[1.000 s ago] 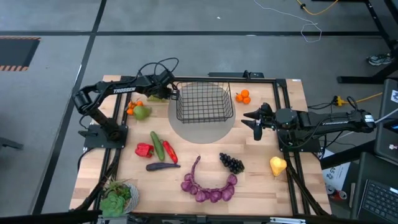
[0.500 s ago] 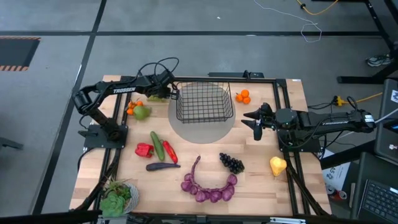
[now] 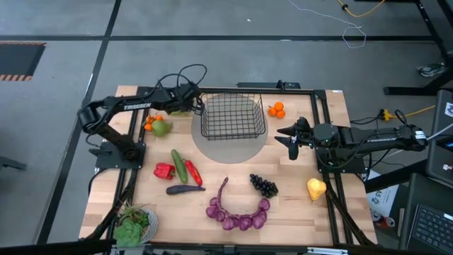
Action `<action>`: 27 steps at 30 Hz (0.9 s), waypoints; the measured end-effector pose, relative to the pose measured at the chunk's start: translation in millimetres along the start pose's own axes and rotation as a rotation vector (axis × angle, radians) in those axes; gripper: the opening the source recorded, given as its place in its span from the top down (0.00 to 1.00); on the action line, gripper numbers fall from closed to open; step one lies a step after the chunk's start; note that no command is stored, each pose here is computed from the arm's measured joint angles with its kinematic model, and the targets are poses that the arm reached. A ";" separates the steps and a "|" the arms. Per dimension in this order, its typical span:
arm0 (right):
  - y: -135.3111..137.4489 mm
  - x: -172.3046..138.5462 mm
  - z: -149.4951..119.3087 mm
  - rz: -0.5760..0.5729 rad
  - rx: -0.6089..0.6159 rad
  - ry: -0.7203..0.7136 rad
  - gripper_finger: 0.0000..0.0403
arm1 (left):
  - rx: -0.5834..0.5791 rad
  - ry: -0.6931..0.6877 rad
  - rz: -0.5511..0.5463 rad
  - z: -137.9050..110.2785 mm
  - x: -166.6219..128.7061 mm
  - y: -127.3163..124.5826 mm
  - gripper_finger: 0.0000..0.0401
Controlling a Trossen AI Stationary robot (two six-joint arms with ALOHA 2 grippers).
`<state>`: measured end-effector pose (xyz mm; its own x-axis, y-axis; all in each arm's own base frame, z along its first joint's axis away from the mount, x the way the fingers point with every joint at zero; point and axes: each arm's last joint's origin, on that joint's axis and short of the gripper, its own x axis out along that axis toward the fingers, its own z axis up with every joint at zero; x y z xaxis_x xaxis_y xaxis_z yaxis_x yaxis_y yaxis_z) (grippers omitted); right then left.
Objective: Build produce basket
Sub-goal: Put the green grapes into the black wire basket
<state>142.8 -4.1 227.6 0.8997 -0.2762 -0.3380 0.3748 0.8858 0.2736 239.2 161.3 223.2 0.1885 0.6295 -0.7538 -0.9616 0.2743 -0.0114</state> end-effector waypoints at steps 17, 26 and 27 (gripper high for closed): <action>0.4 0.0 -0.3 0.015 -0.003 0.008 0.55 | 0.058 -0.507 -0.030 14.8 -130.9 -24.5 1.00; 0.4 0.0 -0.2 0.015 -0.012 0.007 0.55 | 0.134 -0.676 -0.297 14.1 -167.7 -57.1 1.00; 0.4 0.0 -0.2 0.015 -0.012 0.007 0.55 | 0.146 -0.686 -0.334 14.0 -170.8 -59.2 1.00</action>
<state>142.9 -3.7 227.5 0.9037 -0.2600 -0.3402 0.3582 0.8944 0.2678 266.7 47.7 361.8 0.5911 0.7926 -0.1497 -0.8048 0.5919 -0.0438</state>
